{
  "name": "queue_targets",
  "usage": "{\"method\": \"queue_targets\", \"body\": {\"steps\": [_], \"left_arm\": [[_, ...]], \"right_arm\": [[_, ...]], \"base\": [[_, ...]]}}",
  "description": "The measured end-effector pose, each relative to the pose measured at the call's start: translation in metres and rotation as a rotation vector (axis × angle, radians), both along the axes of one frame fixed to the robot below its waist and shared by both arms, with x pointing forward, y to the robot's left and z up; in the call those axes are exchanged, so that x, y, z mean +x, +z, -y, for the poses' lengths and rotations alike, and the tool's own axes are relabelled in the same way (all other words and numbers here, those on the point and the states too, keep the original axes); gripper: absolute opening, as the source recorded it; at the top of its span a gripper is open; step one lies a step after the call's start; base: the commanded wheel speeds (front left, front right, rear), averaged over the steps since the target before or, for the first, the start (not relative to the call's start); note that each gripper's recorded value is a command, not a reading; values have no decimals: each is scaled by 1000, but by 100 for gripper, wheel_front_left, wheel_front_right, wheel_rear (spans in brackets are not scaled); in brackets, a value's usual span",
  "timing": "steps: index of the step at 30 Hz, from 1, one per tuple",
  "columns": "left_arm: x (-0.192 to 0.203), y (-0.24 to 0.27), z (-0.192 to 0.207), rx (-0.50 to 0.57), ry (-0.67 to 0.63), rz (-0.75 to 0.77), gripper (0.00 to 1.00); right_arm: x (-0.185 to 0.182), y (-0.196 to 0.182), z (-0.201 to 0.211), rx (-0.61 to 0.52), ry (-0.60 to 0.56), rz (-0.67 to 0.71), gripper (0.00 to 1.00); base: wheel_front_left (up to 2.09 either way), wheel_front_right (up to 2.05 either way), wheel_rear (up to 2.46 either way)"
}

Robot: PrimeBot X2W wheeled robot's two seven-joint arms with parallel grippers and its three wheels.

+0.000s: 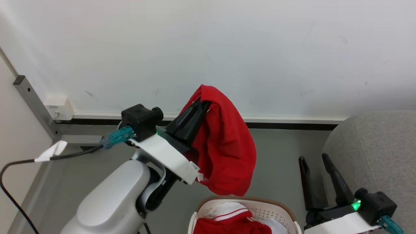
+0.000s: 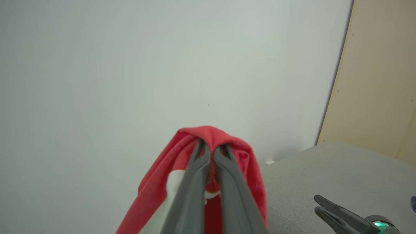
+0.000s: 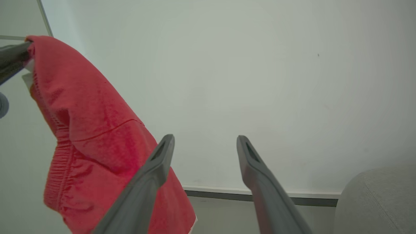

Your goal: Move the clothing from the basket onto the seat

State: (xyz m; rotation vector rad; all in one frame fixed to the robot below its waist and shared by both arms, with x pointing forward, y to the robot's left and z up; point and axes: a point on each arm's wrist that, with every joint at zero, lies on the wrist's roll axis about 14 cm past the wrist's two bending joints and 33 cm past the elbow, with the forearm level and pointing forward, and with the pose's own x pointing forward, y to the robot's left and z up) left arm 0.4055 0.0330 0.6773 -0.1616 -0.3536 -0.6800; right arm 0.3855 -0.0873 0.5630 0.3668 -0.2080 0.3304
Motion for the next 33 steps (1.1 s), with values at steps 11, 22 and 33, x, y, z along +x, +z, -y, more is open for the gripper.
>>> {"method": "queue_targets", "body": {"steps": [11, 22, 33], "left_arm": [[1, 6, -4, -10, 18, 9, 0], [-19, -9, 9, 10, -24, -27, 0], [-63, -31, 31, 51, -99, -76, 0]], "right_arm": [[-17, -12, -53, -74, 161, -15, 100], [-19, -16, -104, -166, 324, -7, 100], [-17, -45, -138, -265, 431, -85, 100]], "base": [[0, 0, 0], [0, 0, 0], [0, 0, 0]]}}
